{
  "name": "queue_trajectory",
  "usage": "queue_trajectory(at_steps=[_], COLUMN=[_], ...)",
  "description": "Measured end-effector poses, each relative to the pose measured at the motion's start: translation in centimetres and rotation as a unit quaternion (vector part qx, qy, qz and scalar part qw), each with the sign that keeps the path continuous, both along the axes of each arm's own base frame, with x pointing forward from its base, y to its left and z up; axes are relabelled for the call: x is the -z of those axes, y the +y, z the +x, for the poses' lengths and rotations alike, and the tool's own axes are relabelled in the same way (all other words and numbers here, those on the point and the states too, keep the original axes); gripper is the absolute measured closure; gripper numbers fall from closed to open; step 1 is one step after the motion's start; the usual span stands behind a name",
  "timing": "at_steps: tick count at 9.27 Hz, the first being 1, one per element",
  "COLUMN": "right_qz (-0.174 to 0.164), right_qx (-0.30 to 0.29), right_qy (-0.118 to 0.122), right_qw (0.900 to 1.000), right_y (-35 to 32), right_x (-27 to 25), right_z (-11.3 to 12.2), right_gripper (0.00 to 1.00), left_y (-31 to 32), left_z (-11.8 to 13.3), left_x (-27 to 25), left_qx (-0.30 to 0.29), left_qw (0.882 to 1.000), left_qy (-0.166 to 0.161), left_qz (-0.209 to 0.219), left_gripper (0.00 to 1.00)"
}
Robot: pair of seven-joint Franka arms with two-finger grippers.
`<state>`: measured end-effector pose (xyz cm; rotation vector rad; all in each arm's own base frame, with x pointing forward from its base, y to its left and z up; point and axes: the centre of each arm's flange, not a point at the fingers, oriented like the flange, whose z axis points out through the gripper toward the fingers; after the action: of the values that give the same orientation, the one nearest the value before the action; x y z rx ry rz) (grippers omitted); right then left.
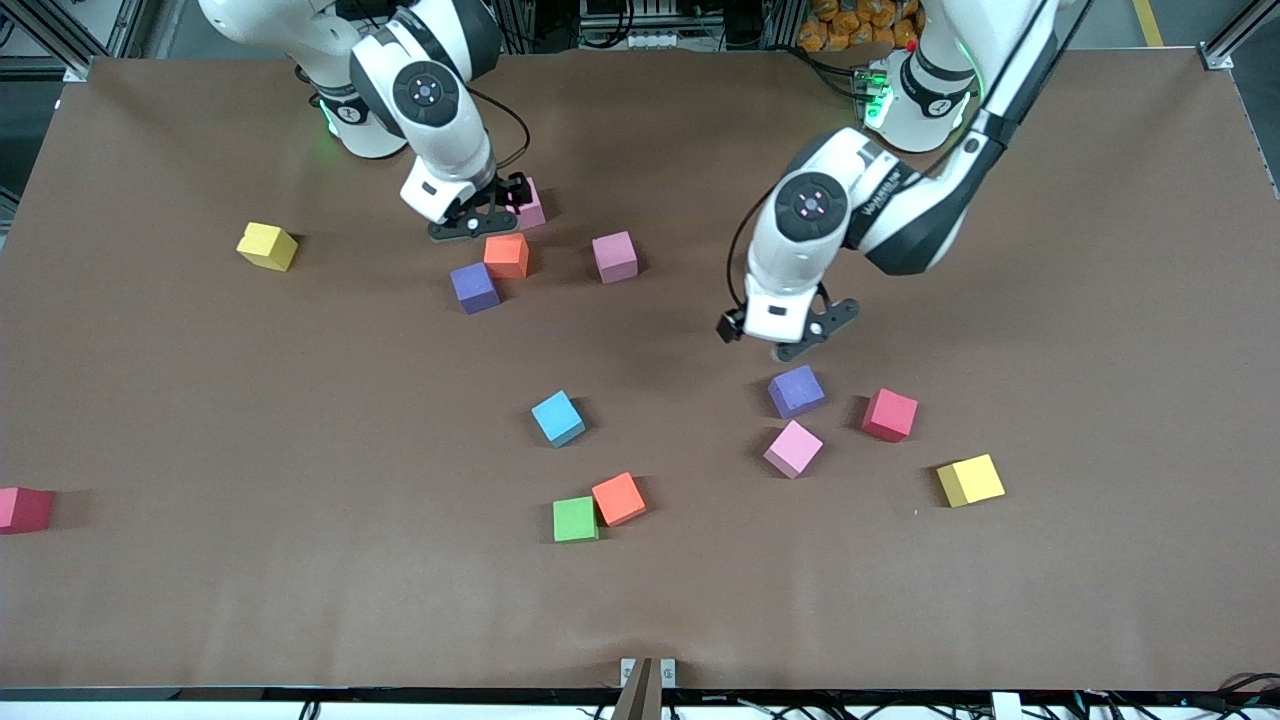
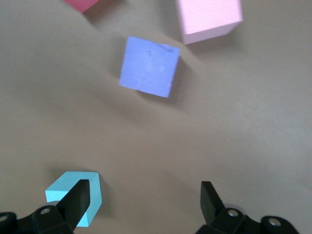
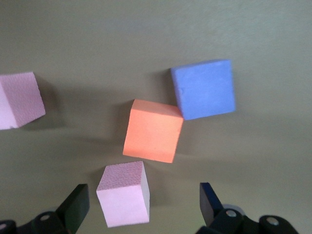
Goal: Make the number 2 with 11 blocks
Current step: 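Grasp a pink cube with each gripper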
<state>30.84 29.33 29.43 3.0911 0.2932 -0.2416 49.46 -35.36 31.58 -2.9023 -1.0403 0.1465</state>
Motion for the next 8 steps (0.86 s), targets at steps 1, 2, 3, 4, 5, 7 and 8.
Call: queue_trajectory(at_steps=[1, 2, 3, 4, 5, 7, 8], right_qz=[0.001, -0.001, 0.001, 0.006, 0.017, 0.035, 0.031], right_qx=[-0.014, -0.015, -0.010, -0.008, -0.010, -0.026, -0.032], right_qy=[-0.001, 0.008, 0.015, 0.018, 0.014, -0.002, -0.001], right_qw=[1.000, 1.000, 1.000, 1.000, 1.000, 0.999, 0.999], right_y=[0.4, 0.5, 0.4, 0.8, 1.5, 2.7, 2.6], right_x=[1.5, 2.4, 2.7, 2.8, 2.9, 4.1, 4.9], right_z=[-2.1, -3.5, -4.1, -4.7, -5.5, -8.3, -9.1], right_gripper=[0.00, 0.00, 0.00, 0.00, 0.00, 0.00, 0.00], left_y=[0.5, 1.1, 1.1, 0.5, -0.8, -4.0, -5.4], left_z=[-0.3, -0.7, -1.2, -2.1, -3.0, -4.8, -5.2], left_x=[1.2, 2.2, 3.0, 3.5, 3.5, 2.8, 2.4], left_qx=[-0.038, -0.071, -0.088, -0.085, -0.066, -0.026, -0.013], left_qw=[0.999, 0.997, 0.996, 0.996, 0.998, 0.999, 0.999], left_qy=[0.010, 0.012, 0.005, -0.004, -0.016, -0.044, -0.051], left_qz=[0.010, 0.014, 0.009, 0.005, 0.006, -0.001, -0.011], left_gripper=[0.00, 0.00, 0.00, 0.00, 0.00, 0.00, 0.00])
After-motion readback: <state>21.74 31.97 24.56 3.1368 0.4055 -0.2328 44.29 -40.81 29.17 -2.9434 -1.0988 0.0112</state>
